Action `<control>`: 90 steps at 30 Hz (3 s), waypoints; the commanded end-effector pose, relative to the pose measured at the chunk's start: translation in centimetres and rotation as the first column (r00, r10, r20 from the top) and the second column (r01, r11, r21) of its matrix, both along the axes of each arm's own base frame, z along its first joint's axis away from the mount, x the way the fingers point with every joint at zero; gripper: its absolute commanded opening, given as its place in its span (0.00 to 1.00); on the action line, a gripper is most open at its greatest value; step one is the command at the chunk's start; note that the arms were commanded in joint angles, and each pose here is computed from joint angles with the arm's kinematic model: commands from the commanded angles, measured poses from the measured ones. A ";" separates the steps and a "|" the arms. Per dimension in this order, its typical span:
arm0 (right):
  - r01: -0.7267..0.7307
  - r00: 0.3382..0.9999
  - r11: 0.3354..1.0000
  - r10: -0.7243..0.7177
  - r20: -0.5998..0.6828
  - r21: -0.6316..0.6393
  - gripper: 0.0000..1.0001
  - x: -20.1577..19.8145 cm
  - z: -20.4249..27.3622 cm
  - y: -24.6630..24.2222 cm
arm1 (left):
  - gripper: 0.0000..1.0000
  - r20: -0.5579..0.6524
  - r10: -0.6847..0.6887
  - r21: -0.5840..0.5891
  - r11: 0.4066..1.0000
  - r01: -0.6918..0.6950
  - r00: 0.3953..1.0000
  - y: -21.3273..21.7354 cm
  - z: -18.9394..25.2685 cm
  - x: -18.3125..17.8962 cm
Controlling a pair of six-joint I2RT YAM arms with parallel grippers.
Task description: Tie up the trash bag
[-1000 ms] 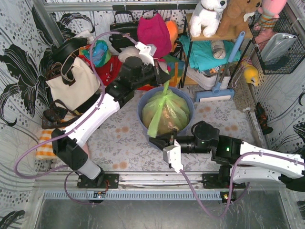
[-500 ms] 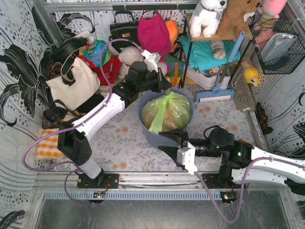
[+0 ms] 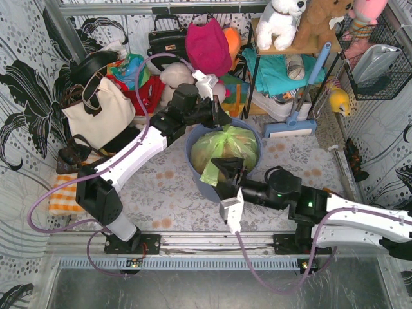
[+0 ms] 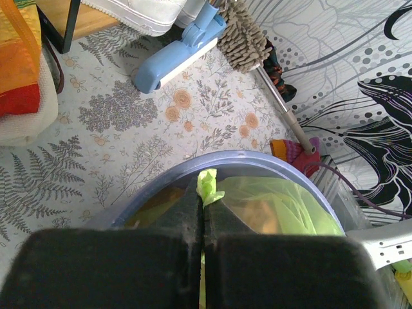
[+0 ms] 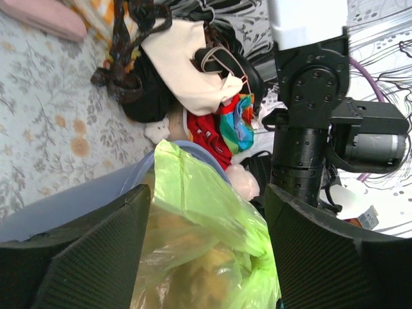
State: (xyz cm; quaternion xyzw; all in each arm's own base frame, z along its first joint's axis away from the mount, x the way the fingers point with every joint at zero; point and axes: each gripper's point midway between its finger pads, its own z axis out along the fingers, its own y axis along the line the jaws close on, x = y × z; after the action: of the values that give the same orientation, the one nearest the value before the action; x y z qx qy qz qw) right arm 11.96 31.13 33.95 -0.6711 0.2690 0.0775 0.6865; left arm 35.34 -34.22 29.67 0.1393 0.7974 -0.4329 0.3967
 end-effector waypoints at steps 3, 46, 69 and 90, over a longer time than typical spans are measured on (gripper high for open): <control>0.071 0.992 0.995 -0.077 0.098 0.064 0.62 1.9 3.1 1.6 | 0.00 0.065 -0.025 -0.035 0.999 0.027 0.998 0.1 2.6 -0.6; 0.630 0.019 0.768 0.135 -0.991 0.117 0.00 0.4 2.6 -0.3 | 0.00 0.325 0.070 -0.098 0.994 -0.040 0.943 0.7 8.5 1.8; 0.318 -0.187 0.907 0.345 -0.920 0.276 0.00 -2.8 6.3 1.1 | 0.00 0.460 0.092 -0.162 0.987 -0.018 0.883 -0.3 13.8 3.5; 0.484 -0.169 0.856 0.297 -0.940 0.183 0.29 1.5 4.7 -0.8 | 0.00 0.328 0.068 -0.102 0.994 -0.036 0.942 0.1 7.0 3.3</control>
State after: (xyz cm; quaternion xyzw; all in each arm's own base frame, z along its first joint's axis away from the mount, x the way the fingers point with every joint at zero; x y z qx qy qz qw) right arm 12.22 31.69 35.70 -0.1335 0.7266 0.5951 0.3165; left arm 39.13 -34.35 33.96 0.1675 0.7245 -0.4147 0.5245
